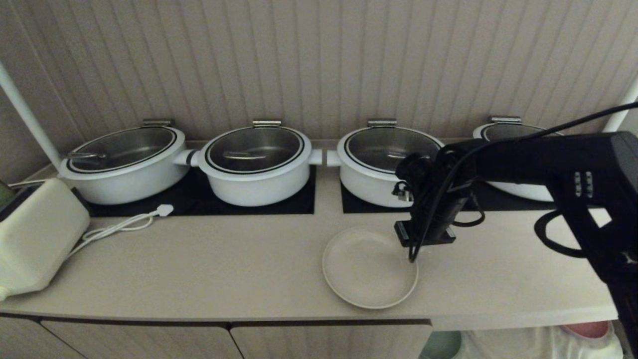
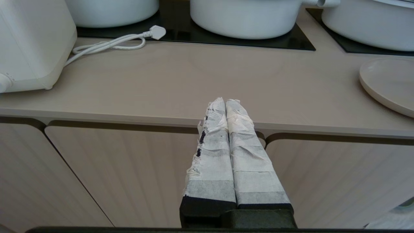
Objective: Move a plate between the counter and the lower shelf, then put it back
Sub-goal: Pick up the plate
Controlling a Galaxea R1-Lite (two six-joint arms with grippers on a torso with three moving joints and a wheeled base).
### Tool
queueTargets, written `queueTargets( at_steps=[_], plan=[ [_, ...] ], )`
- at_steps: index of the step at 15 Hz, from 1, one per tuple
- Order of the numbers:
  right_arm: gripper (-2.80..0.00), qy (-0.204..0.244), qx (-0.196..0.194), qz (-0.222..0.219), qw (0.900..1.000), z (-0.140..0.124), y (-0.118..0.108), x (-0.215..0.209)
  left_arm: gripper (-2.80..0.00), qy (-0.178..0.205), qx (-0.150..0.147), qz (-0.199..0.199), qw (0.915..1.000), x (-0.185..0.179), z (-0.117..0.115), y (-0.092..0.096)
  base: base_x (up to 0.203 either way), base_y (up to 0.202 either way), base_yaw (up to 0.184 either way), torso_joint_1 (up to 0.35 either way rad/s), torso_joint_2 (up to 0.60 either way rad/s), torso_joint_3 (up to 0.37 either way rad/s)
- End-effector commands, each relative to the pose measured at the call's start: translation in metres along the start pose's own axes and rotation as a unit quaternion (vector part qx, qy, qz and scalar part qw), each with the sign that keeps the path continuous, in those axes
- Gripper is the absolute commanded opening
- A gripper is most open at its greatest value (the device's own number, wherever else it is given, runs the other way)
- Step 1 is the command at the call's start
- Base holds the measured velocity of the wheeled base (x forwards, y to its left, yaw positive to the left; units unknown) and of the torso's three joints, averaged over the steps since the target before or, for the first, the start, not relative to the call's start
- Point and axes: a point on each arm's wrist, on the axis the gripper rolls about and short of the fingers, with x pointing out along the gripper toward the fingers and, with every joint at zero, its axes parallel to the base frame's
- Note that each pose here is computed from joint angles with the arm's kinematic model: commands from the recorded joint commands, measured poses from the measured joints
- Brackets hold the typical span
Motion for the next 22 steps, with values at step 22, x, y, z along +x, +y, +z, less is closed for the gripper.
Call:
queueTargets(
  at_steps=[22],
  plan=[
    [-2.80, -0.052, 0.108, 0.079, 0.990, -0.141, -0.047, -0.099, -2.80, -0.001, 0.000, 0.000, 1.0000, 0.000, 0.000, 0.000, 0.000, 0.000, 0.000, 0.000, 0.00, 0.000]
  ],
)
